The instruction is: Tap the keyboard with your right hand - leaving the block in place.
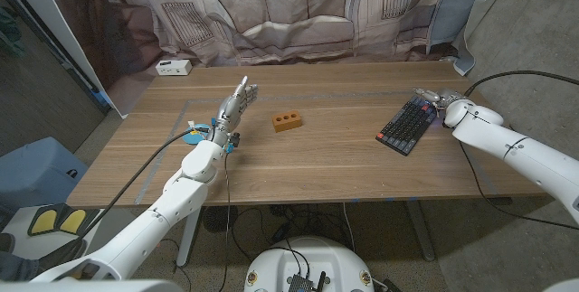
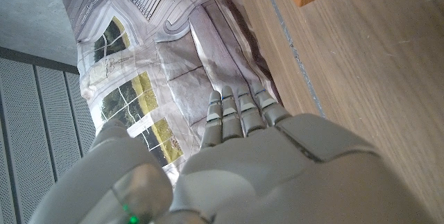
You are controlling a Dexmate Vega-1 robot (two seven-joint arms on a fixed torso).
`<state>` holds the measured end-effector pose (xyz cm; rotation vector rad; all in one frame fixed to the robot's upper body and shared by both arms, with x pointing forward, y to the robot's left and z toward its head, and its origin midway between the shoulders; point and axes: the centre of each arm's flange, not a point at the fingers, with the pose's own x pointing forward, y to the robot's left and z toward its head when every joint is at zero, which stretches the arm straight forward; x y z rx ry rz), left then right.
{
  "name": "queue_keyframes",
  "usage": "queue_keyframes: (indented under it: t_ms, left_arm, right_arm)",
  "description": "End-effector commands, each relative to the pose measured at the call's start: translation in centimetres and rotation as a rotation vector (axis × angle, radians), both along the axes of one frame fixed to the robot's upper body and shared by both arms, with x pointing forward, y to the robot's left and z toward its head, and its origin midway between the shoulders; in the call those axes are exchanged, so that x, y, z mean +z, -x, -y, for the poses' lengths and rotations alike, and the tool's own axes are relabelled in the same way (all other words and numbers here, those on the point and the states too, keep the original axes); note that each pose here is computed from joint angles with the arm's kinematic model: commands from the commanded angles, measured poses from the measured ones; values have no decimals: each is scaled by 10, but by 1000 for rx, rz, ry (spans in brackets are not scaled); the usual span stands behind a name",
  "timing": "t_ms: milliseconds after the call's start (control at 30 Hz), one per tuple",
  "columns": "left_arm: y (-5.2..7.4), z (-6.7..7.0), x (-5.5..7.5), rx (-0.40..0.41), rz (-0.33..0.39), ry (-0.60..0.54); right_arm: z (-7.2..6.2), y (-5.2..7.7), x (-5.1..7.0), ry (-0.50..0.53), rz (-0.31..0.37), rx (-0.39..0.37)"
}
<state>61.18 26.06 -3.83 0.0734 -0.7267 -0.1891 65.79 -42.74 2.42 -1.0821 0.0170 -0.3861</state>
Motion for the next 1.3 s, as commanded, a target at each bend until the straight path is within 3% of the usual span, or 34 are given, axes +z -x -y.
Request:
queue_keyframes:
  t_ms: [33,1300]
  left_arm:
    - [3,0,2,14,-4,-1]
    - [-6,2,-1,14,-21,15]
  right_arm:
    - [2,-8,0,8,-27,7]
    - [6,-16,-10,6,-65,-22]
